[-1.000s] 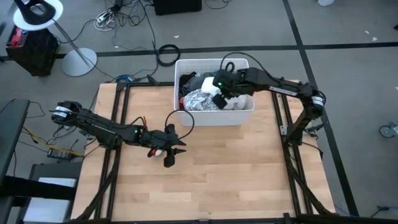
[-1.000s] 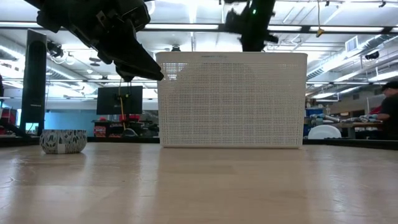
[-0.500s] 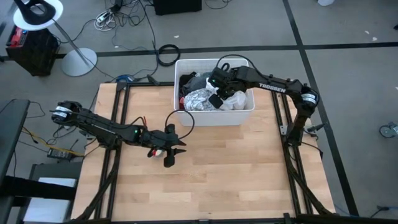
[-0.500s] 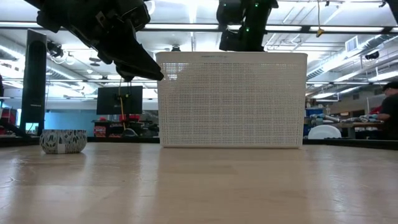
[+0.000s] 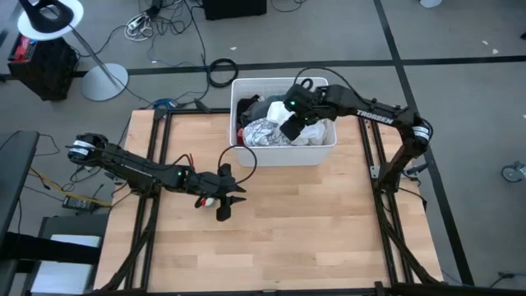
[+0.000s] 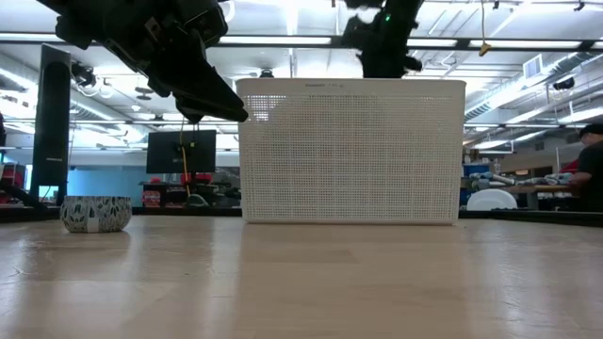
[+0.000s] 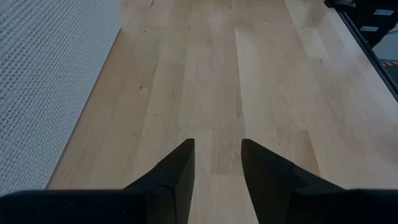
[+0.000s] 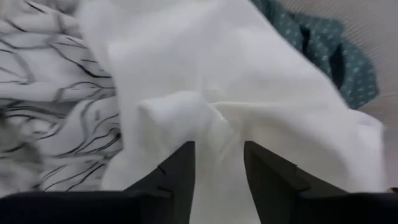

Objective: Sort clothes
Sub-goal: Put the white sock into the white laundry bin, then return to Home Position

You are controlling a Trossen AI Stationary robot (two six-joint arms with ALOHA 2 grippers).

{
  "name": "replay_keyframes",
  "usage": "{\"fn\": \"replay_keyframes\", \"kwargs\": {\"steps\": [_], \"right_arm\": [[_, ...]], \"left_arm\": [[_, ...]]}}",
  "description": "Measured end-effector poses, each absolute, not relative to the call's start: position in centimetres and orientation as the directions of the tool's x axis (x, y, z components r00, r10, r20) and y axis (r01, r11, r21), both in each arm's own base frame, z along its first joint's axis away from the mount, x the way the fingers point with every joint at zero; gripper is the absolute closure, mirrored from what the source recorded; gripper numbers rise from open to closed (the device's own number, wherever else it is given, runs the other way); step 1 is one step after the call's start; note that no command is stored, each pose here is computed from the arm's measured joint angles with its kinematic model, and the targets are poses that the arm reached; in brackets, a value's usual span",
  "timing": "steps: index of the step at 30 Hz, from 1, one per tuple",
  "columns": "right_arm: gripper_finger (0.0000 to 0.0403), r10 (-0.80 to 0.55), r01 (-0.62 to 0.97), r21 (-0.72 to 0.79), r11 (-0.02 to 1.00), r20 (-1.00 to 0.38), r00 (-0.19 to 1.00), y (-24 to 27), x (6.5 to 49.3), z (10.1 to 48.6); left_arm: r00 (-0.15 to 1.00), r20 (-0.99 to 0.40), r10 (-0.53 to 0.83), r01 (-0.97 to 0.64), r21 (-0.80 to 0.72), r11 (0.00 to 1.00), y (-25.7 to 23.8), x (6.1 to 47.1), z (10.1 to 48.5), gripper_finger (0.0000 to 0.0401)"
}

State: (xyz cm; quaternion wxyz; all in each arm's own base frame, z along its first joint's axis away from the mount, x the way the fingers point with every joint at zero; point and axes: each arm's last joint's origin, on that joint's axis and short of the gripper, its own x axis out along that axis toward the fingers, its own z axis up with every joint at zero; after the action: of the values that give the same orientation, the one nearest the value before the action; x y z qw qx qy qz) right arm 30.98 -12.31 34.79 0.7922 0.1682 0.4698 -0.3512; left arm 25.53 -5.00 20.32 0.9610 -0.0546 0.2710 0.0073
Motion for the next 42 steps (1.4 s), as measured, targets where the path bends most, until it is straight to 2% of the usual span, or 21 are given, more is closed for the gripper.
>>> {"fn": "replay_keyframes", "kwargs": {"steps": [10, 17, 30, 35, 42], "right_arm": [[0.0249, -0.459, 0.703, -0.03, 0.71, -0.777, 0.431, -9.4, 27.8, 39.2], [0.0249, -0.446, 0.673, 0.034, 0.739, -0.724, 0.526, -6.7, 25.9, 41.5], [0.0254, -0.409, 0.533, -0.013, 0.846, -0.657, 0.633, 0.1, 24.9, 42.8], [0.0283, -0.376, 0.497, -0.012, 0.868, -0.669, 0.641, 2.1, 24.7, 42.6], [0.0373, -0.39, 0.474, -0.064, 0.878, -0.67, 0.631, 4.7, 23.8, 42.3]], "left_arm": [[0.853, -0.522, -0.016, -0.044, -0.101, 0.994, -5.0, 25.5, 20.3, 0.0264], [0.853, -0.522, -0.016, -0.044, -0.101, 0.994, -5.0, 25.5, 20.3, 0.0264], [0.853, -0.522, -0.016, -0.044, -0.102, 0.994, -5.0, 25.5, 20.3, 0.0264], [0.853, -0.521, -0.016, -0.044, -0.102, 0.994, -5.0, 25.5, 20.3, 0.0264], [0.853, -0.521, -0.016, -0.046, -0.106, 0.993, -5.0, 25.5, 20.3, 0.0264]]}}
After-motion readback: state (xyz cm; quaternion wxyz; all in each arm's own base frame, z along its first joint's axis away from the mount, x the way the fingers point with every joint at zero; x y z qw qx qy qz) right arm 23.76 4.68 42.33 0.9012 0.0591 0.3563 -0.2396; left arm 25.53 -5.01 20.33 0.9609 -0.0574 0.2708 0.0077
